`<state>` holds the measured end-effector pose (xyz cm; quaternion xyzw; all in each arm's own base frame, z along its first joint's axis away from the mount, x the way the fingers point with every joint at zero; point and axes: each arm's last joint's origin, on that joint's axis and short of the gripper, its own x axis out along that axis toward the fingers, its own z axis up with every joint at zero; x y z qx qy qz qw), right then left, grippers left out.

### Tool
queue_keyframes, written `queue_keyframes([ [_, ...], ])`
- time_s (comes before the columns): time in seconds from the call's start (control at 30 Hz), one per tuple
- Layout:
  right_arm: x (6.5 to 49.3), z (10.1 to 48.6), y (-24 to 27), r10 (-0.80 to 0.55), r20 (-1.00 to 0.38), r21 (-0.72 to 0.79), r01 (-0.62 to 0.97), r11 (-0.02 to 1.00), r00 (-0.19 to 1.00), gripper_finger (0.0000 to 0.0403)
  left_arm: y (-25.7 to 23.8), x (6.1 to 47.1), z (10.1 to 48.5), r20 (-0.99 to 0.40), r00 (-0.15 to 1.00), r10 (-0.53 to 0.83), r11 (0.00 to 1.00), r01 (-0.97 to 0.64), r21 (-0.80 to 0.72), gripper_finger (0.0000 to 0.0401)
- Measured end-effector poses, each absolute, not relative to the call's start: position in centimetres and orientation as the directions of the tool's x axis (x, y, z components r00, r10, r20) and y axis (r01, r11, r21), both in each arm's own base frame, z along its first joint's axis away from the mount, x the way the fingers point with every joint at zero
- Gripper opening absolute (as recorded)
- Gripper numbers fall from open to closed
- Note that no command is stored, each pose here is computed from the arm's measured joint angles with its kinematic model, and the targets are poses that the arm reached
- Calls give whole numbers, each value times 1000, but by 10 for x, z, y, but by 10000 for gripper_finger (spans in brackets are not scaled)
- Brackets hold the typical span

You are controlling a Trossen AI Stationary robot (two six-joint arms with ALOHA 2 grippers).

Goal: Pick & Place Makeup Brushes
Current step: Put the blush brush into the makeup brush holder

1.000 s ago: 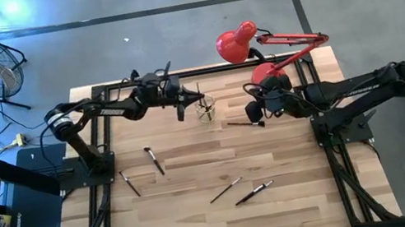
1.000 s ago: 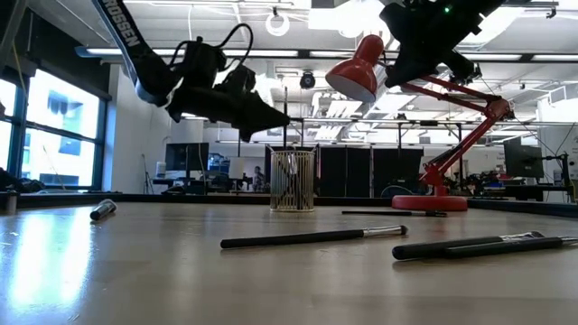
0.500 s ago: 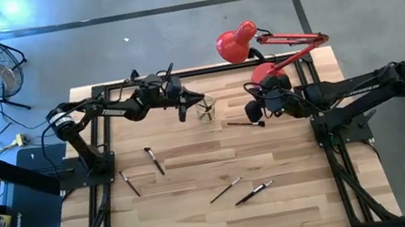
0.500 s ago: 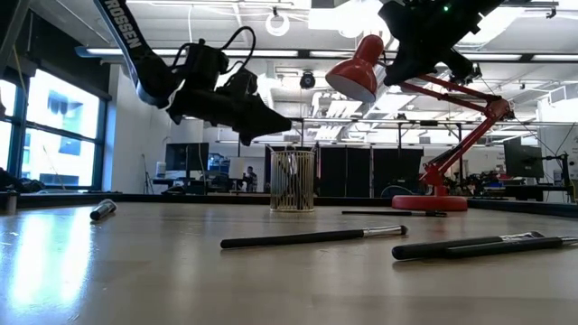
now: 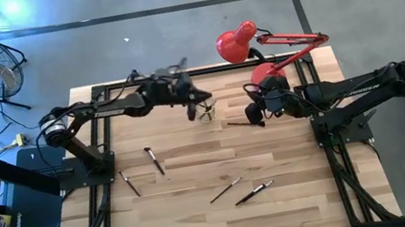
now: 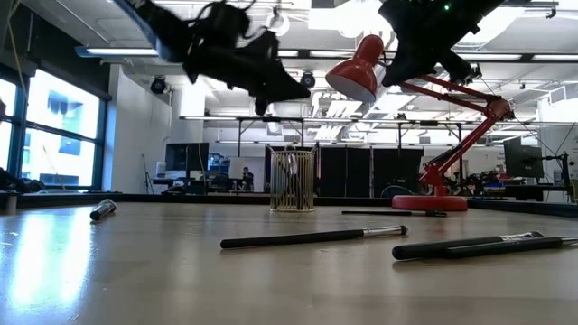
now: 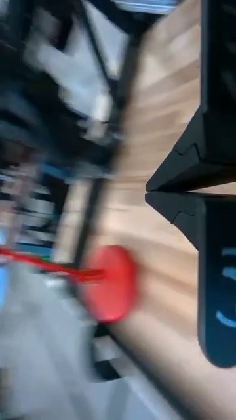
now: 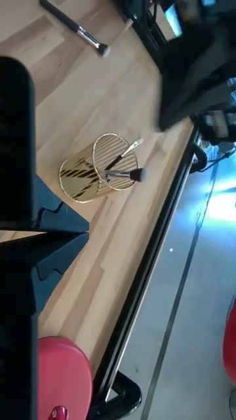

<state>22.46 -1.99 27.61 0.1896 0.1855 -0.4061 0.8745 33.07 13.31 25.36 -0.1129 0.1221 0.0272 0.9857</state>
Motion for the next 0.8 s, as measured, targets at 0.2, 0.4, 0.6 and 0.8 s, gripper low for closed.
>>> queue_keyframes([
  [0.2, 225, 275, -19, -596, -505, 127, 737, 664, 624, 1, 99, 350, 283, -532, 835, 143, 949, -268, -166, 3],
  [0.4, 226, 274, -16, -517, -539, 64, 644, 763, 665, 1, 60, 359, 299, -635, 734, 239, 881, -439, -176, 1],
  [0.6, 226, 273, -16, -490, -548, -3, 584, 812, 678, 4, 28, 348, 286, -787, 589, 185, 775, -580, -252, 0],
  [0.8, 227, 273, -15, -478, -552, -24, 561, 828, 683, 1, -15, 335, 273, -866, 479, 145, 685, -680, -261, 0],
])
